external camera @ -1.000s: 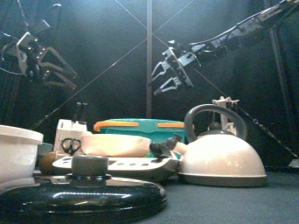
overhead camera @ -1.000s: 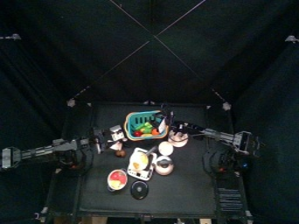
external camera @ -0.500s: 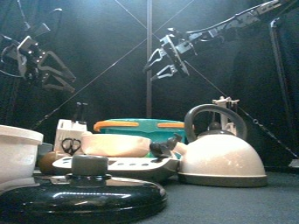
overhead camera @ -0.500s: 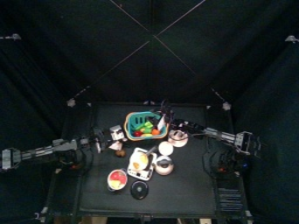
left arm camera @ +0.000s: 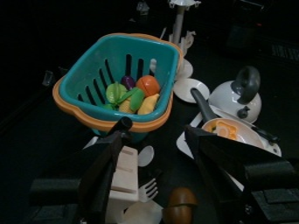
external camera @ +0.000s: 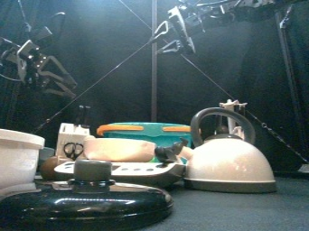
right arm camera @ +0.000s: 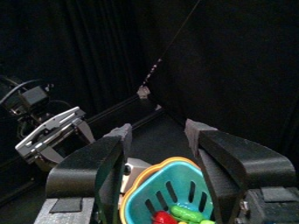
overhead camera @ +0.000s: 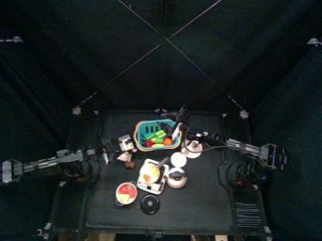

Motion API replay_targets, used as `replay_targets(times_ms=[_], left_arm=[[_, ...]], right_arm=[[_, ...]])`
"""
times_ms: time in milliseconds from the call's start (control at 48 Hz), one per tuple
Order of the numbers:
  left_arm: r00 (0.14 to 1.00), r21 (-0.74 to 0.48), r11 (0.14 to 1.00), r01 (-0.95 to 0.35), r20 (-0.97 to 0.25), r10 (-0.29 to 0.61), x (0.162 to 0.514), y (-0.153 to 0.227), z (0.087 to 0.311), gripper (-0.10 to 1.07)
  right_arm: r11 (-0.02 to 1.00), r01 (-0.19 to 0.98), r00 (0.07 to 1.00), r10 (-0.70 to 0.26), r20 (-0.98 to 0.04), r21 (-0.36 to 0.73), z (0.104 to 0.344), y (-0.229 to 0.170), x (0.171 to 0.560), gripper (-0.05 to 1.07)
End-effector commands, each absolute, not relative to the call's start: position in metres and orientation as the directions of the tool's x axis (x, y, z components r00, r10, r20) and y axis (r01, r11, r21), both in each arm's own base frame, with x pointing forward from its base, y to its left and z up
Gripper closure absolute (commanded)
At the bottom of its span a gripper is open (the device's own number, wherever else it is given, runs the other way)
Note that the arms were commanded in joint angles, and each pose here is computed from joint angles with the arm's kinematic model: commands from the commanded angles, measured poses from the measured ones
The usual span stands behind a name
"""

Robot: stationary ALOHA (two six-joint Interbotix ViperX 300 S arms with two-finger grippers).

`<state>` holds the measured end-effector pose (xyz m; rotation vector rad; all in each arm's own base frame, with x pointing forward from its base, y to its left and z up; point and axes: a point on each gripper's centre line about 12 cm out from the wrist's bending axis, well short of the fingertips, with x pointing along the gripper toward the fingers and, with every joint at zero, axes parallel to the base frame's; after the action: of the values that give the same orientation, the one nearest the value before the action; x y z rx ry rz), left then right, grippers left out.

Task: Grab corn

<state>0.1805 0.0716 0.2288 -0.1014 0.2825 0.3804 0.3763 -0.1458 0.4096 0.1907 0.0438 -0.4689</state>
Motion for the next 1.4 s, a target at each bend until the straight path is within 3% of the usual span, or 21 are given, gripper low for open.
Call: replay_targets(times_ms=[0,292,396,479,667,833,1000,1125,1375], left_arm=[[0.892,-0.045,0.923,-0.383,-0.277,0.357,0.182,0.073,0.234,0.04],[0.892,-0.045,0.923,-0.383,-0.279,0.357,0.182,0.073,0.234,0.04],[0.892,-0.046,0.923,-0.382,-0.280,0.355,0.182,0.073,0.233,0.04],[0.892,-0.045,0.923,-0.383,-0.279,0.357,0.181,0.073,0.233,0.04],[0.890,-0.046,0.922,-0.385,-0.282,0.358,0.181,0.073,0.232,0.04],[0.883,-0.059,0.917,-0.394,-0.301,0.360,0.180,0.073,0.227,0.04],[0.876,-0.060,0.912,-0.406,-0.311,0.370,0.178,0.075,0.226,0.04],[0.873,-0.059,0.910,-0.411,-0.314,0.373,0.178,0.076,0.225,0.04],[0.872,-0.059,0.910,-0.411,-0.318,0.373,0.177,0.076,0.223,0.04]], right_arm=[[0.881,0.438,0.896,-0.443,-0.014,0.177,0.440,-0.137,0.366,0.15],[0.878,0.467,0.883,-0.468,-0.012,0.108,0.457,-0.116,0.365,0.15],[0.840,0.536,0.844,-0.530,-0.084,0.081,0.461,-0.115,0.364,0.15],[0.812,0.583,0.797,-0.562,-0.221,0.035,0.459,-0.118,0.364,0.15],[0.909,0.417,0.847,-0.382,-0.370,0.015,0.456,-0.104,0.382,0.15],[0.914,0.404,0.825,-0.348,-0.446,0.035,0.430,-0.138,0.388,0.15],[0.904,0.420,0.741,-0.394,-0.544,-0.083,0.391,-0.179,0.392,0.15],[0.915,0.379,0.663,-0.374,-0.649,-0.139,0.357,-0.196,0.397,0.15],[0.945,0.325,0.608,-0.246,-0.755,-0.047,0.303,-0.219,0.408,0.15]])
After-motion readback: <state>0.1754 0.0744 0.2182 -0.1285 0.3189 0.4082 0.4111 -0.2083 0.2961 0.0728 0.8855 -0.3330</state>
